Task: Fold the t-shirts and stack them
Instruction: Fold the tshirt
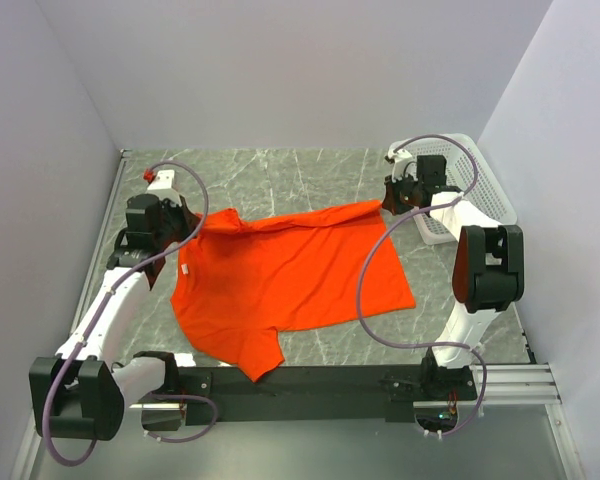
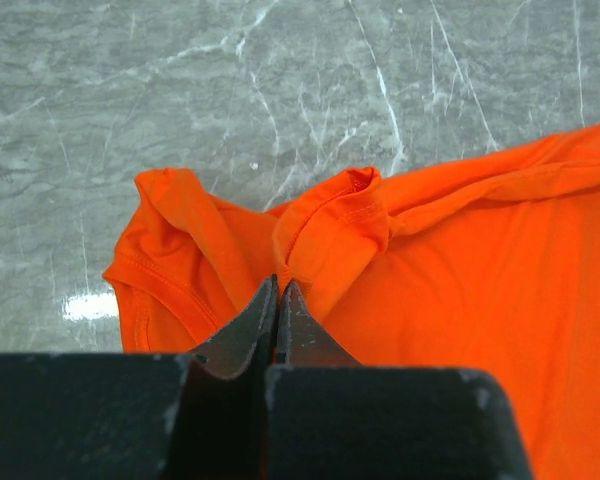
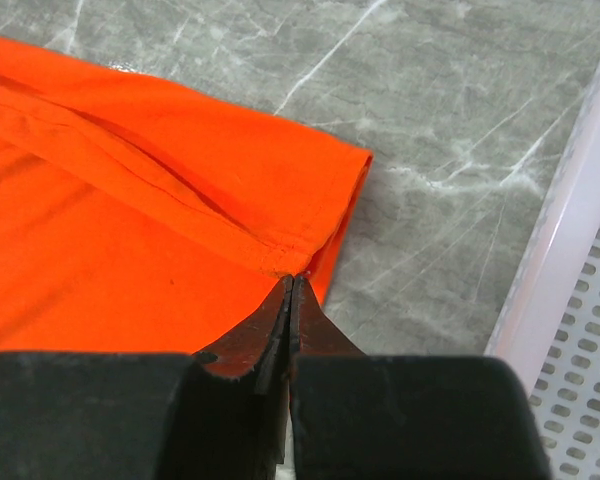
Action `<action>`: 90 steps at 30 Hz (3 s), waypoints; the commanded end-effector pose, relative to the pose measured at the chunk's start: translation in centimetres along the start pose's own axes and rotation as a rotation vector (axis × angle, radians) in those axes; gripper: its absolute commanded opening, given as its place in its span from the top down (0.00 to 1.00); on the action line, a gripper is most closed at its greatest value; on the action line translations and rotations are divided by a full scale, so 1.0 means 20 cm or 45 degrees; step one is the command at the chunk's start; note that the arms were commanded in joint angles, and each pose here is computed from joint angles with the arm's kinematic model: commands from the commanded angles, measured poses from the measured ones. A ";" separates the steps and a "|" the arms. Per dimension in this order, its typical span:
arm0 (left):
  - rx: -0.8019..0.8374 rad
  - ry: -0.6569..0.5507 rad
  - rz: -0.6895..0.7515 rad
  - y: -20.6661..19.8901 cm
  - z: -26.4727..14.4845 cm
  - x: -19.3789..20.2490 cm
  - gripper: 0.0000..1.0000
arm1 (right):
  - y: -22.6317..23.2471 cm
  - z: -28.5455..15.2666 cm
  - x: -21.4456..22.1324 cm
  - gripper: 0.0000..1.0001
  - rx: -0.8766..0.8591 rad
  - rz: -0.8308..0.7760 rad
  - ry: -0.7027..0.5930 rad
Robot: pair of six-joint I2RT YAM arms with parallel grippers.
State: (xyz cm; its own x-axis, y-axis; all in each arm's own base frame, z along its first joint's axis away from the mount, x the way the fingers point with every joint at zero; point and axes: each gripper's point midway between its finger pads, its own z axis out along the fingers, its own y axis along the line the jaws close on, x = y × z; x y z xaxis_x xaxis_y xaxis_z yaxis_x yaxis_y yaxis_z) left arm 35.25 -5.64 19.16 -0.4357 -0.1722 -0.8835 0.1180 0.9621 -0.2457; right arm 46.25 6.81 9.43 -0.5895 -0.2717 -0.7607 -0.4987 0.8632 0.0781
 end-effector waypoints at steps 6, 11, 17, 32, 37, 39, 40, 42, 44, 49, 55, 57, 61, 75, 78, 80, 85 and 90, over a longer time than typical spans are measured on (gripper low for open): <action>-0.045 0.014 0.032 0.01 -0.03 0.03 0.99 | -0.12 -0.09 -0.06 0.94 0.121 0.001 -0.036; -0.032 0.028 0.044 -0.01 -0.02 0.04 0.99 | -0.12 -0.09 -0.05 0.88 0.118 0.012 -0.020; -0.023 0.038 0.057 -0.02 -0.02 0.05 0.99 | -0.10 -0.11 -0.04 0.70 0.112 0.002 -0.006; -0.009 0.067 0.093 -0.06 -0.02 0.09 0.99 | 0.07 -0.24 -0.11 0.65 -0.023 -0.041 -0.039; -0.024 0.091 0.103 -0.07 -0.03 0.10 0.99 | 0.09 -0.27 -0.12 0.65 -0.036 -0.031 -0.043; -0.031 0.101 0.103 -0.07 -0.03 0.11 0.99 | 0.10 -0.29 -0.12 0.65 -0.038 -0.034 -0.050; -0.031 0.099 0.104 -0.08 -0.04 0.10 0.99 | 0.11 -0.29 -0.12 0.65 -0.041 -0.029 -0.049; -0.025 0.097 0.099 -0.09 -0.05 0.09 0.99 | 0.12 -0.30 -0.12 0.65 -0.044 -0.030 -0.051; -0.014 0.099 0.092 -0.10 -0.06 0.09 0.99 | 0.13 -0.32 -0.13 0.65 -0.045 -0.031 -0.061; -0.007 0.105 0.053 -0.12 -0.12 0.07 0.98 | 0.15 -0.37 -0.15 0.64 -0.049 -0.029 -0.075; 0.004 0.105 0.013 -0.14 -0.19 0.06 0.79 | 0.22 -0.38 -0.16 0.64 -0.079 -0.046 -0.082; 0.023 0.092 0.006 -0.16 -0.21 0.05 0.69 | 0.24 -0.39 -0.16 0.64 -0.084 -0.045 -0.083; 0.072 0.080 -0.002 -0.19 -0.26 0.04 0.61 | 0.26 -0.41 -0.17 0.64 -0.092 -0.037 -0.097; 0.149 0.332 0.067 -0.23 0.10 0.18 0.37 | 0.38 -0.43 -0.11 0.64 -0.210 0.030 -0.099; 0.102 0.389 0.118 -0.20 0.22 0.23 0.37 | 0.39 -0.41 -0.08 0.63 -0.228 0.044 -0.084; 0.074 0.426 0.157 -0.18 0.29 0.27 0.38 | 0.40 -0.40 -0.07 0.63 -0.242 0.051 -0.075; 0.014 0.516 0.230 -0.11 0.39 0.37 0.37 | 0.41 -0.38 -0.04 0.63 -0.259 0.063 -0.060; -0.050 0.575 0.292 -0.05 0.44 0.43 0.37 | 0.41 -0.37 -0.03 0.63 -0.274 0.070 -0.048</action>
State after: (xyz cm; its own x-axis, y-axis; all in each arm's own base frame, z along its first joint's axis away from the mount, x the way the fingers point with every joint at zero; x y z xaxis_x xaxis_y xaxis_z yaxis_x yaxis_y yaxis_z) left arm 37.64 -10.43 7.38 -0.7811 0.0958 -0.6170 0.2090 0.9713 -0.1139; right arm 37.76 10.32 15.09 -0.6078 -0.2132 -0.7649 -0.5771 0.7803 0.2411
